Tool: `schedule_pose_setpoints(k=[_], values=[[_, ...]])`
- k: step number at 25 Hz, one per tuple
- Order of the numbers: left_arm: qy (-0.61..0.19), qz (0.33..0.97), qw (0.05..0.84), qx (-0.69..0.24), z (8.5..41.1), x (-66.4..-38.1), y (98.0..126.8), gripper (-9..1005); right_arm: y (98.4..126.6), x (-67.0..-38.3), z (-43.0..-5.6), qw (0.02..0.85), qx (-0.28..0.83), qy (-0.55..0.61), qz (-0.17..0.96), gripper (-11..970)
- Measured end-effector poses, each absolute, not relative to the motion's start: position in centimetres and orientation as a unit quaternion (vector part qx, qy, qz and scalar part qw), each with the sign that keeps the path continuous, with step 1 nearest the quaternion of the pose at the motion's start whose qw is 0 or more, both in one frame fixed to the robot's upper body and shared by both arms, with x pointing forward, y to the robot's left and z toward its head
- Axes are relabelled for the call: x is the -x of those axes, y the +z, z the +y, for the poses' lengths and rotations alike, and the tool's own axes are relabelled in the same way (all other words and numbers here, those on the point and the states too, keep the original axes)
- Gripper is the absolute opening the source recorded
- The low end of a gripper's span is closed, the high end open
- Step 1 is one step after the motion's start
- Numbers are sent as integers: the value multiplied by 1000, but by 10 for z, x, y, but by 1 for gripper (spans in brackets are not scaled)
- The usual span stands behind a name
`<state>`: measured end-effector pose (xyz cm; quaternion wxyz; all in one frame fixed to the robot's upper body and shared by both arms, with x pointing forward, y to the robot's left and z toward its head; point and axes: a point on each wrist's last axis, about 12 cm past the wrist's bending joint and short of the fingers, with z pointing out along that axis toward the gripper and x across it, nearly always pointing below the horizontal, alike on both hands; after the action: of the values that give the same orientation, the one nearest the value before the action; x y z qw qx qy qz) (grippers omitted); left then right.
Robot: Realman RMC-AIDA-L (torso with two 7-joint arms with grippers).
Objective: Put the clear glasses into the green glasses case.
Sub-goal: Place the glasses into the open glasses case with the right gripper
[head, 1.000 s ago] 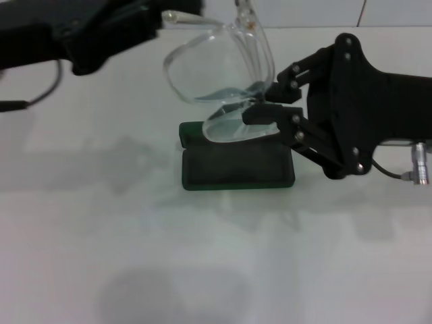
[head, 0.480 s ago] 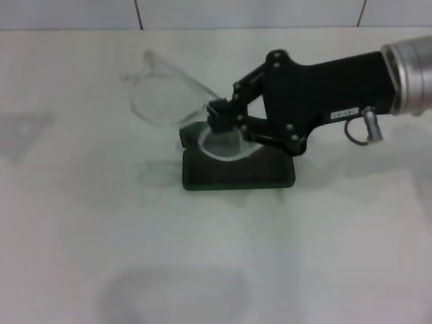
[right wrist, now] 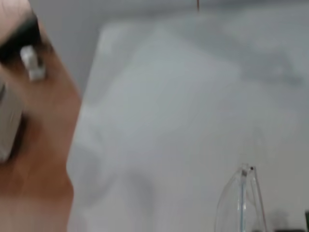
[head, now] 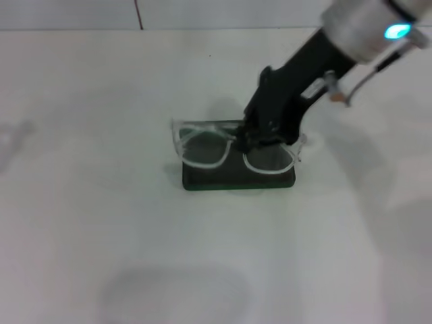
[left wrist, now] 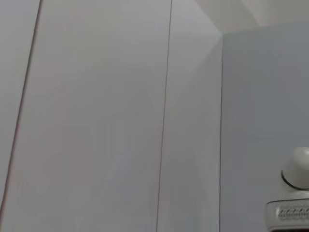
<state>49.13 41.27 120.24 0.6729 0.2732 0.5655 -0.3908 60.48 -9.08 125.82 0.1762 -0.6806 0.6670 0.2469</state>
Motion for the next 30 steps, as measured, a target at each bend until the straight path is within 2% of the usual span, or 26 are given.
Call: schedule_pose_setpoints(k=[5,12,19,30], values=[[-386,572,670,-274,411,-487,1195,86,1246,-612,-58,134,704,195,669,72],[-385,582,662,-273,408,-482,1184,86,1235,-614,-34,101,732,138,660,72],[-386,586,656,-278,400,-483,1177,86,1214,-614,-33,96,745,95,653,72],[-393,585,652,-281,394,-488,1176,86,1195,-616,-40,130,745,98,647,73]])
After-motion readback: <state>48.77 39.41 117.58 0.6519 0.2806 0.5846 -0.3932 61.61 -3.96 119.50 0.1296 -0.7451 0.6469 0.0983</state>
